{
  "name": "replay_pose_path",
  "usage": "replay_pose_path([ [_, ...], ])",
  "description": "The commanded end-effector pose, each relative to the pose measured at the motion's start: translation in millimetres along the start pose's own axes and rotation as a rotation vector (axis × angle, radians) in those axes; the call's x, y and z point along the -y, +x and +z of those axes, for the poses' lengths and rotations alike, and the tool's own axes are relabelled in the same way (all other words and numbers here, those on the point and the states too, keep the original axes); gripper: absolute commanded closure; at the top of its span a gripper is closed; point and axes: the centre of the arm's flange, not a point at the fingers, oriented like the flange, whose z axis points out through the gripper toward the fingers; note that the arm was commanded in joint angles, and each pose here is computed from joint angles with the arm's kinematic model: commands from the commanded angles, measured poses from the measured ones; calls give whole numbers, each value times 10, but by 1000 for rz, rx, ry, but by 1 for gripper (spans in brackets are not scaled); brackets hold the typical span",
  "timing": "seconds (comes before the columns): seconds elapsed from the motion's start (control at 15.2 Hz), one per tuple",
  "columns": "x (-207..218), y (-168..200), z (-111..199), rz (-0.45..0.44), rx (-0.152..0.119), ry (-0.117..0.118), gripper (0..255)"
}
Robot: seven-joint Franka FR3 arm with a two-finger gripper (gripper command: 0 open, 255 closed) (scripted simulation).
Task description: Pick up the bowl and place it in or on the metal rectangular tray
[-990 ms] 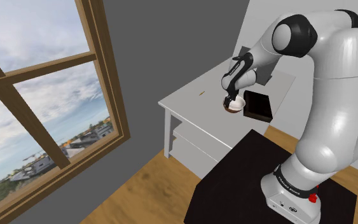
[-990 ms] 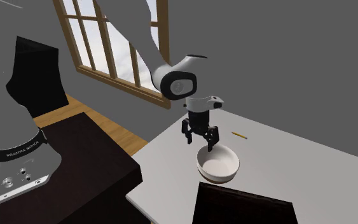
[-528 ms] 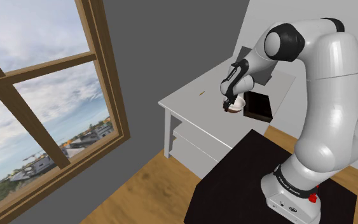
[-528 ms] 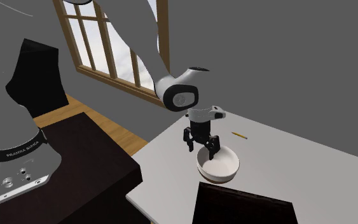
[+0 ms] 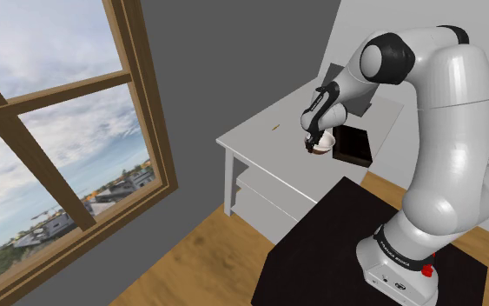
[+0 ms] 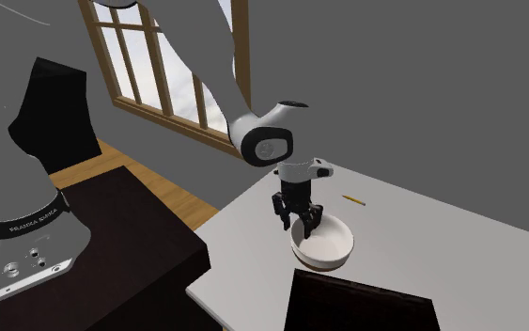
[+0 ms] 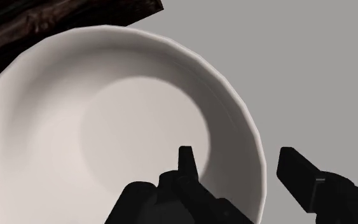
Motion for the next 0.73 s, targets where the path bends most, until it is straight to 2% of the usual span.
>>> replay_pose_path([
  [0.0,0,0,0,0,0,0,255],
  [0.53,0,0,0,0,0,0,255],
  [0.66,-17,-10,-103,0,0,0,255],
])
